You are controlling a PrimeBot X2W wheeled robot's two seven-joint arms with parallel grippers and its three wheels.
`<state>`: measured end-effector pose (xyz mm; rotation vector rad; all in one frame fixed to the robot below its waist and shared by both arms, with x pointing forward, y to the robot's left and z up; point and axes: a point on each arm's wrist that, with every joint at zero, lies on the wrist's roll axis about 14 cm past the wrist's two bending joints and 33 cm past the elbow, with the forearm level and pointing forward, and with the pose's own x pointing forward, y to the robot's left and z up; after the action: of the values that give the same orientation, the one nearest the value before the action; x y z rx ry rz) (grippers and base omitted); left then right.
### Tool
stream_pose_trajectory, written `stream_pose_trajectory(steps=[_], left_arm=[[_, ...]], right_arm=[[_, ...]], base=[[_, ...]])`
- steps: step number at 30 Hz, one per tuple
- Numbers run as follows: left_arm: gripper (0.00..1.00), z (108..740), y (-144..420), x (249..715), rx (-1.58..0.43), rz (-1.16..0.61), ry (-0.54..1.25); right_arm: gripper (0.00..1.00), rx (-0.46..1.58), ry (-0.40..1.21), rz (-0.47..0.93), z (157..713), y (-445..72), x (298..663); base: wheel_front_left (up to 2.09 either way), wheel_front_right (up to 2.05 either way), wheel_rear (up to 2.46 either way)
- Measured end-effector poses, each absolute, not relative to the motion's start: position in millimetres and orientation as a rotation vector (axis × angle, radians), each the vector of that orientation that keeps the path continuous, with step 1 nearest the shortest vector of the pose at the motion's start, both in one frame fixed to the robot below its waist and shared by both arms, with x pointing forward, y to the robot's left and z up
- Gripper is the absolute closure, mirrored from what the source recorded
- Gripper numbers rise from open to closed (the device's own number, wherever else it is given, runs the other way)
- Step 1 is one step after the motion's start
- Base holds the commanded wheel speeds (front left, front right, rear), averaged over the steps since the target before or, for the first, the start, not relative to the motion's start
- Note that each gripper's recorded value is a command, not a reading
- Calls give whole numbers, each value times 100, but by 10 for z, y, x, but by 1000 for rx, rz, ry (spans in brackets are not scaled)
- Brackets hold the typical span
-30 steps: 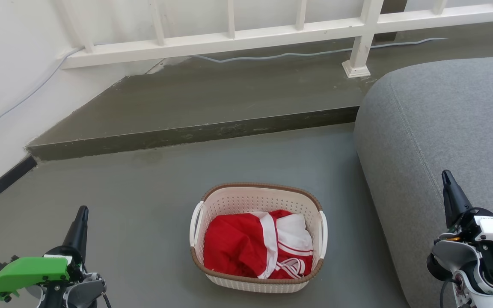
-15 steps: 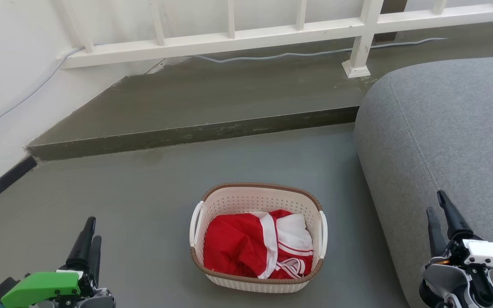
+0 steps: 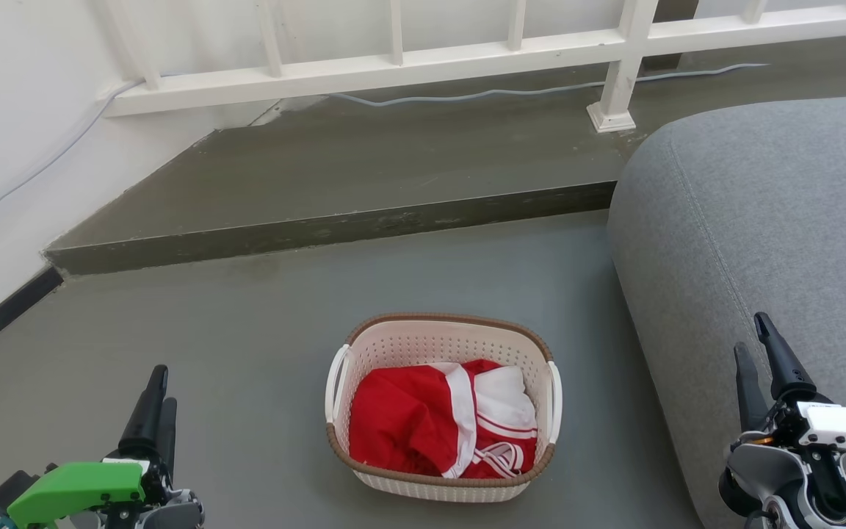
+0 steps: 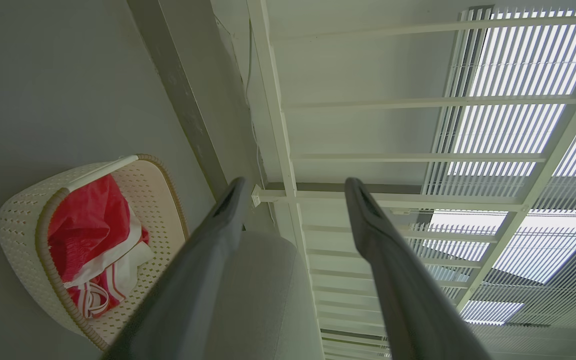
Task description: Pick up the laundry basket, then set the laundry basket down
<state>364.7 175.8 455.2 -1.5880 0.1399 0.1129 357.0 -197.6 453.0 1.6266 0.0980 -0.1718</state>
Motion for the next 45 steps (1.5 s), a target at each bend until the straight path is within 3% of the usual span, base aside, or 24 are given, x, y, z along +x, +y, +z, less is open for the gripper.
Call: stream_pose_trajectory(steps=[17, 45], left_arm=[[0, 4688, 1719, 3702, -1481, 80, 101], [0, 4972, 1624, 3803, -996, -35, 33]], right_arm=[[0, 1517, 36, -110, 4780, -1940, 3669], [0, 1051, 21, 23, 5001, -1825, 3747]], base=[[0, 0, 0], [0, 0, 0]])
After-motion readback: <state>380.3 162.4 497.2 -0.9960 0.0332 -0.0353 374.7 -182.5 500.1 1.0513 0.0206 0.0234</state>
